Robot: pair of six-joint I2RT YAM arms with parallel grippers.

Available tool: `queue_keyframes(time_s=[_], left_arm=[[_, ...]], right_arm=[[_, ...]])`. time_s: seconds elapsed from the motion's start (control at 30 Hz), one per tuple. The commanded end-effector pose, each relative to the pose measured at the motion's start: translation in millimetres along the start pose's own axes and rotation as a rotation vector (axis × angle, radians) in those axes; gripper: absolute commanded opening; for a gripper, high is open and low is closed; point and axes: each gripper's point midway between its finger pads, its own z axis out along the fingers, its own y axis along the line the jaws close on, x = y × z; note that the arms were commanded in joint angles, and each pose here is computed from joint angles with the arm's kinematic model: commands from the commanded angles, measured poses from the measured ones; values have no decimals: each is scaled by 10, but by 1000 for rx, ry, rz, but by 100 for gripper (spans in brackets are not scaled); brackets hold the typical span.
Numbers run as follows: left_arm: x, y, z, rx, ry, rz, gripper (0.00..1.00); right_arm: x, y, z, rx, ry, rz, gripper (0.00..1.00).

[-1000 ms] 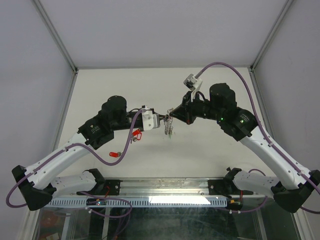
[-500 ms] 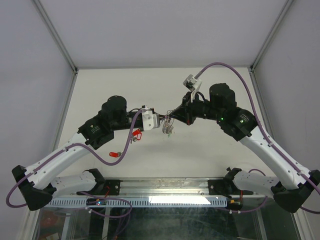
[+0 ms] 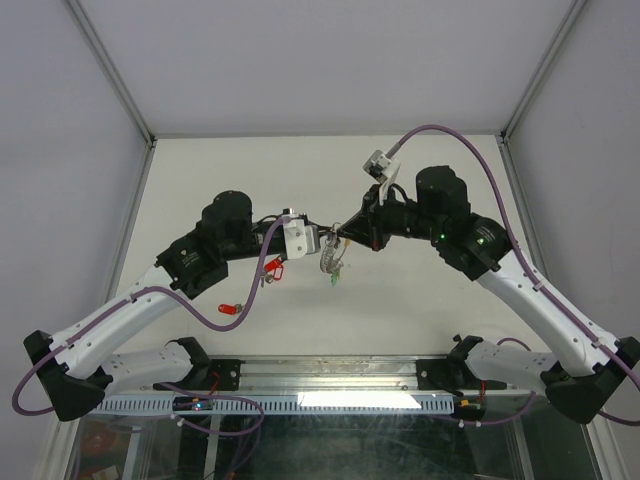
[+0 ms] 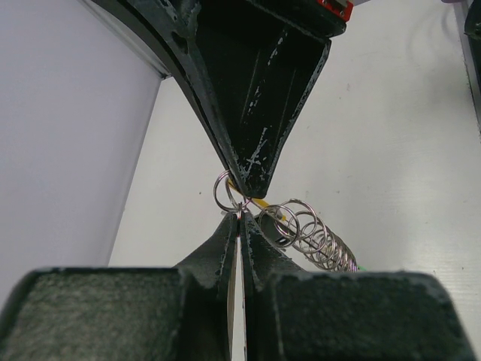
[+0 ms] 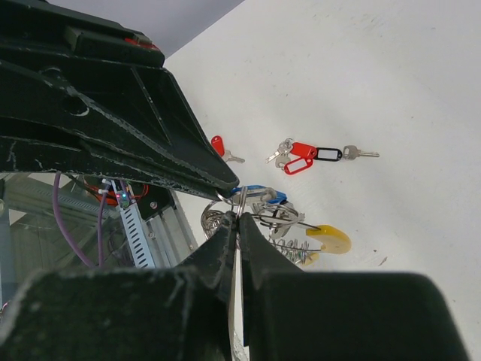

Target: Put the keys on the keyring

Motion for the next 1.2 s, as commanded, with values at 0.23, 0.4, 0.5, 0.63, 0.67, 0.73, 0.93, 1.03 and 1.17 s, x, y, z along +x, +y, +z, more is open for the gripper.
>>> queue_keyframes(time_s=[0.23, 0.4, 0.5, 0.63, 0.67, 0.73, 0.93, 1.03, 1.17], left_arm=[[-285, 199, -47, -77, -69, 50, 0], [-251, 222, -53, -93, -54, 51, 0], [-230, 241, -60, -106, -44, 51, 0], [-233, 263, -67, -116, -41, 55, 0], [-234, 269, -66, -118, -41, 55, 0], [-246, 273, -67, -118, -44, 56, 0], [-280, 308, -74, -133, -55, 69, 0], [-285, 319, -77, -138, -57, 75, 0], [-269, 316, -80, -139, -52, 87, 0]], right_arm=[[-121, 128, -25, -53, -33, -17, 0], [-117, 141, -34, -60, -32, -18, 0], [-113, 158, -38, -69, -30, -17, 0], [-98, 170, -33, -78, -24, -14, 0], [-91, 173, -32, -80, -22, -13, 0], [-76, 181, -19, -89, -17, -9, 0], [-15, 179, 19, -100, 7, 8, 0], [13, 172, 25, -99, 19, 15, 0], [38, 162, 30, -95, 29, 19, 0]])
